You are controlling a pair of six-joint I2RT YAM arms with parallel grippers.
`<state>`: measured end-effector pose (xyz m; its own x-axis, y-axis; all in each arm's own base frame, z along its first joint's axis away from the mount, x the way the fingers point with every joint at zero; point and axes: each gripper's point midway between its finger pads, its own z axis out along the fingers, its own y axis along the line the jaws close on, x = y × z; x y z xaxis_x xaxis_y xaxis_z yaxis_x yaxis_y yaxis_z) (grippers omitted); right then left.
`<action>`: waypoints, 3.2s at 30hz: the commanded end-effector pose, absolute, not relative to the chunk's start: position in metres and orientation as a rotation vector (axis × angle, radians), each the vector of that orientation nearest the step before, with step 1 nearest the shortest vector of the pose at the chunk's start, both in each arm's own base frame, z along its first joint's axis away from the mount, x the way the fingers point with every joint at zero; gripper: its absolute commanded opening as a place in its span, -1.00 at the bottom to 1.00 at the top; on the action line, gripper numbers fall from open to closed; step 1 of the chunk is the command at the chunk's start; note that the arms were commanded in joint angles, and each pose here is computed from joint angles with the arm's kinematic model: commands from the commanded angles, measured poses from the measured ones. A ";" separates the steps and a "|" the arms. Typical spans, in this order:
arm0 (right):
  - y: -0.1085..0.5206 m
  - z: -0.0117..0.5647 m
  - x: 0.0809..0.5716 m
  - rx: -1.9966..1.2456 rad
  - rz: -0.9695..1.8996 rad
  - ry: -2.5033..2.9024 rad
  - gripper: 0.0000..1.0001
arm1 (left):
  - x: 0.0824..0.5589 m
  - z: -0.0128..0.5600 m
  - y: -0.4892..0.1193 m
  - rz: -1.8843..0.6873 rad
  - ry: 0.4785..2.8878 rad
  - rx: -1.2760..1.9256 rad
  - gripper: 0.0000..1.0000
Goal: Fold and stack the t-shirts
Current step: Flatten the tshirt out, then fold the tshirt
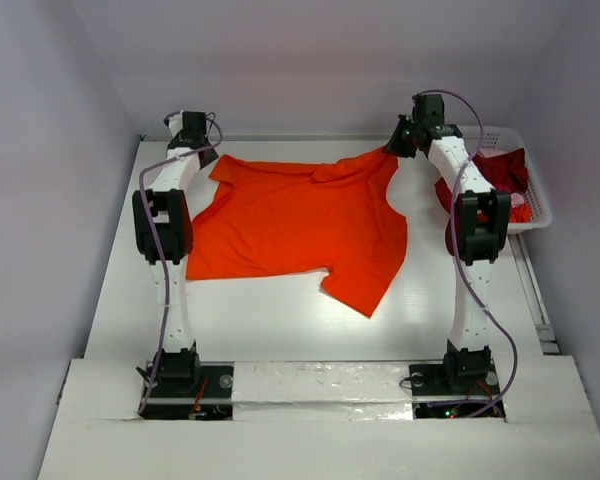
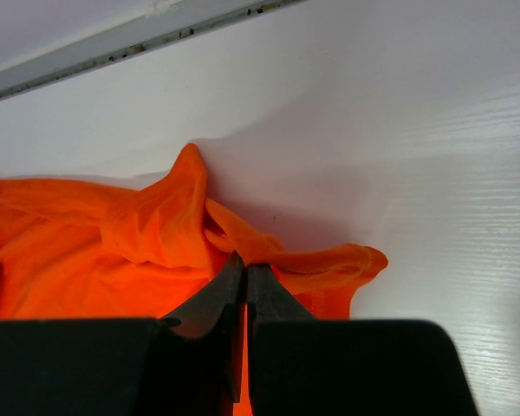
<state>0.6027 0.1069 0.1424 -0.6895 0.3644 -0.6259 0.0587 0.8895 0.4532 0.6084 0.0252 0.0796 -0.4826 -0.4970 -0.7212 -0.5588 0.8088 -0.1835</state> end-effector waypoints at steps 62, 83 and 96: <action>0.106 0.171 0.611 0.286 0.546 2.209 -1.00 | 0.604 0.106 0.036 -0.098 2.116 -0.879 -1.00; 0.101 0.174 0.611 0.321 0.517 2.207 -1.00 | 0.605 0.174 0.068 0.082 1.988 -0.911 -1.00; 0.097 0.180 0.607 0.345 0.494 2.199 -1.00 | 0.605 0.181 0.075 0.129 1.975 -0.910 -1.00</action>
<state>0.6006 0.1036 0.1349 -0.6906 0.3904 -0.6089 0.1012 0.8857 0.4530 0.6012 0.0690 0.1207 -0.3786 -0.5650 -0.7330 -0.6669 0.7157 -0.2072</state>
